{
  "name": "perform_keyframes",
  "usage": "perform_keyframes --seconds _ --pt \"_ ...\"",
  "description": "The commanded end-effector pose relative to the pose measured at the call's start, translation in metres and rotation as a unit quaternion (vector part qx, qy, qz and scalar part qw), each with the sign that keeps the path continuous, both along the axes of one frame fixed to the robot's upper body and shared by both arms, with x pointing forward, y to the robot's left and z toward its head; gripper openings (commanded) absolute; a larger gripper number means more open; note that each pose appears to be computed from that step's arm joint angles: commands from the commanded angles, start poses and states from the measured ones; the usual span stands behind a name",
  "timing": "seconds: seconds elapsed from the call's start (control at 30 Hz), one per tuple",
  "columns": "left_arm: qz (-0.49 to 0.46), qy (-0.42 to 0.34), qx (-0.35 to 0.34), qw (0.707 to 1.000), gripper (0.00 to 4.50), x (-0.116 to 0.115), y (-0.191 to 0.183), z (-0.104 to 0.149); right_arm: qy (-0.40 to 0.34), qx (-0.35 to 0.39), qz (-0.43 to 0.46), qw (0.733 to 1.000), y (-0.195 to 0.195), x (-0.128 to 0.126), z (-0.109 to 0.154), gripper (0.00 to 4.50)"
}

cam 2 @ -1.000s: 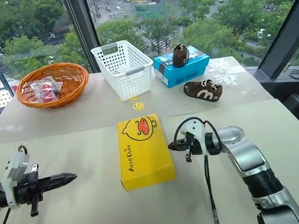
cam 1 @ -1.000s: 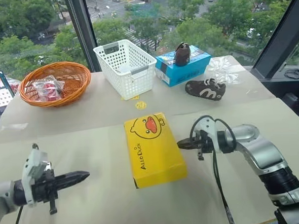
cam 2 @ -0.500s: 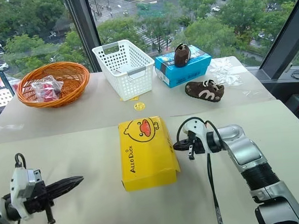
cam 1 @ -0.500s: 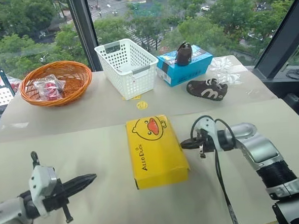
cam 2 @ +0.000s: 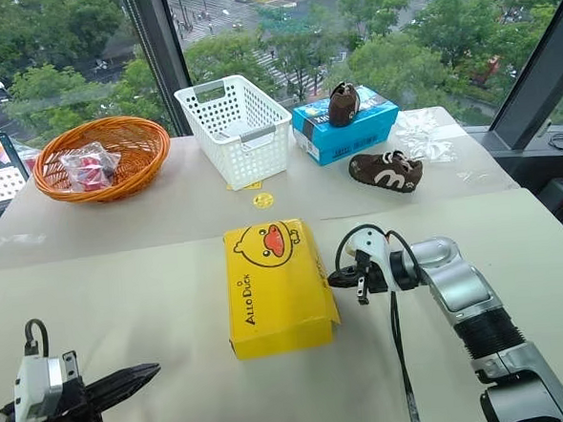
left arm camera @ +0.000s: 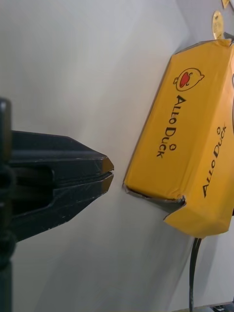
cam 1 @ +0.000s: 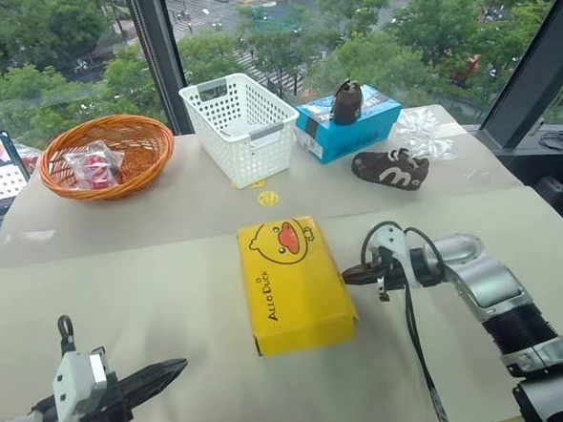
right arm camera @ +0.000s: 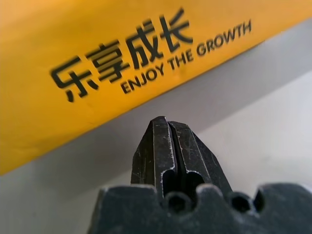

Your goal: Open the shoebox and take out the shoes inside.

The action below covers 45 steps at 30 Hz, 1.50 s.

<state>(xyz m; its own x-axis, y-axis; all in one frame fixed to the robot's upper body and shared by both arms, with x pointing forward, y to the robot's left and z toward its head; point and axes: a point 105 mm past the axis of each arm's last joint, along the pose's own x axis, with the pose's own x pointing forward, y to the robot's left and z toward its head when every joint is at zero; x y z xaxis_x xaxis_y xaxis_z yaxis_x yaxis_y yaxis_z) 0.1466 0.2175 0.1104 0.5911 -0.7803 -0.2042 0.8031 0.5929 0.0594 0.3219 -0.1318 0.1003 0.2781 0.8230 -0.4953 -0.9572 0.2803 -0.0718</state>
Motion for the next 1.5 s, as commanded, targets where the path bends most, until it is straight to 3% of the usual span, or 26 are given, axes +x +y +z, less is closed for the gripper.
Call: perform_keyframes --seconds 0.03,0.37,0.5,0.63,0.7,0.77,0.97,1.17,1.27,1.4,1.5 --pt "0.008 -0.016 0.003 1.0 0.0 -0.001 -0.001 0.001 -0.023 0.019 0.016 0.999 0.008 0.002 0.015 0.08" --pt "0.002 -0.019 -0.002 1.0 0.0 0.009 -0.022 0.01 -0.044 0.204 0.105 0.972 0.033 -0.022 0.13 0.08" --pt "-0.002 -0.019 0.001 1.0 0.0 0.013 -0.023 0.009 -0.065 0.228 0.139 0.961 0.058 -0.026 0.156 0.08" --pt "-0.008 -0.02 -0.001 1.0 0.0 0.013 -0.025 0.01 -0.093 0.225 0.193 0.95 0.103 -0.034 0.168 0.08" --pt "0.002 -0.02 -0.003 1.0 0.0 0.009 -0.019 0.009 -0.109 0.212 0.219 0.946 0.151 -0.034 0.168 0.08" --pt "0.016 -0.016 0.003 1.0 0.0 0.001 -0.008 0.003 -0.117 0.184 0.219 0.951 0.198 -0.028 0.159 0.08" --pt "-0.003 0.019 0.02 1.0 0.0 -0.026 -0.002 -0.007 -0.125 0.092 0.213 0.965 0.247 -0.013 0.107 0.08" --pt "-0.009 0.014 0.016 1.0 0.0 -0.03 -0.006 0.0 -0.126 0.094 0.21 0.965 0.237 -0.006 0.103 0.08" --pt "-0.009 0.001 0.008 1.0 0.0 -0.026 -0.011 0.006 -0.139 0.119 0.197 0.963 0.211 -0.005 0.124 0.08" --pt "-0.022 0.0 -0.002 1.0 0.0 -0.024 -0.021 0.016 -0.131 0.155 0.194 0.96 0.166 -0.024 0.155 0.08" --pt "-0.034 -0.002 -0.014 0.999 0.0 -0.021 -0.029 0.031 -0.127 0.142 0.188 0.964 0.131 -0.037 0.162 0.08"
